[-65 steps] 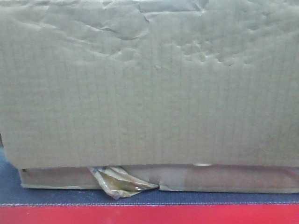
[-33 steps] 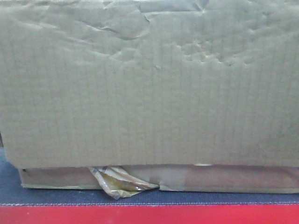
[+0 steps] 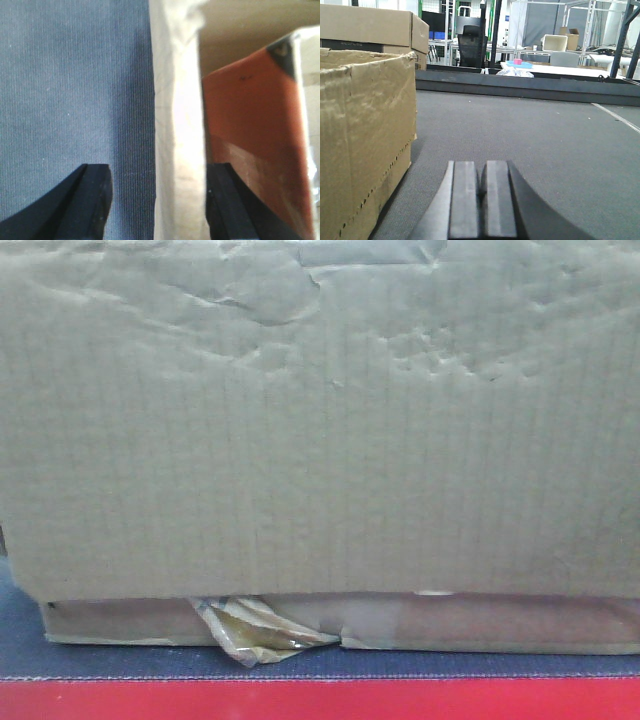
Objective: Stack two boxes on right shelf middle
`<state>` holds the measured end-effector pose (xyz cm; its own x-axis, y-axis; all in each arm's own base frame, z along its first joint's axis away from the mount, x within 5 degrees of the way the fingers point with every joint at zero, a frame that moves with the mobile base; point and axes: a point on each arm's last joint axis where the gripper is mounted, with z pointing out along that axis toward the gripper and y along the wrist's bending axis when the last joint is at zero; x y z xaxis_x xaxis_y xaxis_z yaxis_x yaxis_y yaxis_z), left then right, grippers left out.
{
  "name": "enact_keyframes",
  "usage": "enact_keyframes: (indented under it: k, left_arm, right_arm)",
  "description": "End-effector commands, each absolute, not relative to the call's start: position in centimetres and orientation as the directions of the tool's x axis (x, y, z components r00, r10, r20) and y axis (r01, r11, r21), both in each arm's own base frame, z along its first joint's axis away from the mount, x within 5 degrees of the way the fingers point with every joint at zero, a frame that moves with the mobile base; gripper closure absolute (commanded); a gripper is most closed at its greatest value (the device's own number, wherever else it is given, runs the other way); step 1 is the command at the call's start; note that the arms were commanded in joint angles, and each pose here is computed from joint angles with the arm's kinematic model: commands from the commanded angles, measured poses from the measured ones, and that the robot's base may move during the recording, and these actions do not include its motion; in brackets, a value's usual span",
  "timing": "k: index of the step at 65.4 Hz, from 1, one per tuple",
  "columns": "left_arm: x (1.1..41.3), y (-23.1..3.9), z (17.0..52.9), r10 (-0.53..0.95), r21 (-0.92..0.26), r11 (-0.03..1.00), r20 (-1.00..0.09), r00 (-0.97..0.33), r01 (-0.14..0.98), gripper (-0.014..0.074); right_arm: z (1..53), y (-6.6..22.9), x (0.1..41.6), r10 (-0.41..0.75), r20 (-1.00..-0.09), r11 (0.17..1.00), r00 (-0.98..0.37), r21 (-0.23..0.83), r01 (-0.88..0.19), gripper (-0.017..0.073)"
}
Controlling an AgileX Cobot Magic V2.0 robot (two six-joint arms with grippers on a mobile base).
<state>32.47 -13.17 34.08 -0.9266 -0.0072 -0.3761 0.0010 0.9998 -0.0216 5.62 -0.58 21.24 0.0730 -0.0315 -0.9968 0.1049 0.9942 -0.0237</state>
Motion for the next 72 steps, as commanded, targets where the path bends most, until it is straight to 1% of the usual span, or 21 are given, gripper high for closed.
enact_keyframes:
  k: [1,11,18,21,27,34,35,39,46,53,60,64,72]
  left_arm:
    - [32.5,-13.2,34.1,-0.008,-0.025,1.000,-0.378,-0.926,0.002,0.0286]
    - [32.5,-13.2,34.1,-0.008,-0.025,1.000,-0.378,-0.926,0.002,0.0286]
    - [32.5,-13.2,34.1,-0.008,-0.025,1.000,-0.378,-0.926,0.002,0.0286]
    - [32.5,-13.2,34.1,-0.008,-0.025,1.000,-0.378,-0.926,0.002,0.0286]
    - [32.5,-13.2,34.1,-0.008,-0.025,1.000,-0.378,-0.926,0.002,0.0286]
    - [32.5,-13.2,34.1,-0.008,-0.025,1.000,-0.378,-0.926,0.002,0.0286]
    - [32.5,-13.2,34.1,-0.008,-0.025,1.000,-0.378,-0.926,0.002,0.0286]
    - [32.5,-13.2,34.1,-0.008,-0.025,1.000,-0.378,-0.926,0.002,0.0286]
    - [32.5,-13.2,34.1,-0.008,-0.025,1.000,-0.378,-0.926,0.002,0.0286]
    - [32.5,-13.2,34.1,-0.008,-0.025,1.000,-0.378,-0.926,0.002,0.0286]
    - [32.5,-13.2,34.1,-0.008,-0.025,1.000,-0.378,-0.926,0.002,0.0286]
    - [32.5,-13.2,34.1,-0.008,-0.025,1.000,-0.378,-0.926,0.002,0.0286]
    - [32.5,-13.2,34.1,-0.008,-0.025,1.000,-0.378,-0.926,0.002,0.0286]
  right_arm:
    - [21.4,-0.6,5.6,-0.034,-0.995,0.994,0.092,-0.024,0.105,0.0724]
    - [21.5,-0.6,5.6,-0.035,-0.994,0.994,0.106,-0.024,0.107,0.0724]
    - [22.4,-0.6,5.4,-0.045,-0.979,0.993,0.197,-0.023,0.114,0.0724]
    - [22.3,-0.6,5.4,-0.045,-0.979,0.993,0.196,-0.023,0.114,0.0724]
    - [24.7,-0.5,4.9,-0.032,-0.980,0.994,0.199,-0.011,0.106,0.0724]
    - [27.6,-0.3,4.3,-0.002,-0.994,0.996,0.107,0.007,0.084,0.0724]
    - [27.9,-0.3,4.4,0.001,-0.997,0.997,0.072,0.007,0.081,0.0724]
    - [29.4,-0.2,4.5,0.004,-1.000,0.997,0.027,0.006,0.075,0.0724]
    - [31.6,-0.2,5.6,0.013,-0.995,0.998,-0.100,0.007,0.066,0.0724]
    - [32.9,-0.3,7.6,0.025,-0.963,0.998,-0.269,0.010,0.056,0.0724]
    - [33.3,-0.5,10.0,0.037,-0.900,0.999,-0.433,0.017,0.049,0.0724]
    - [33.6,-0.6,11.2,0.040,-0.880,0.999,-0.473,0.019,0.049,0.0724]
    - [34.2,-0.8,13.1,0.043,-0.861,0.999,-0.507,0.021,0.049,0.0724]
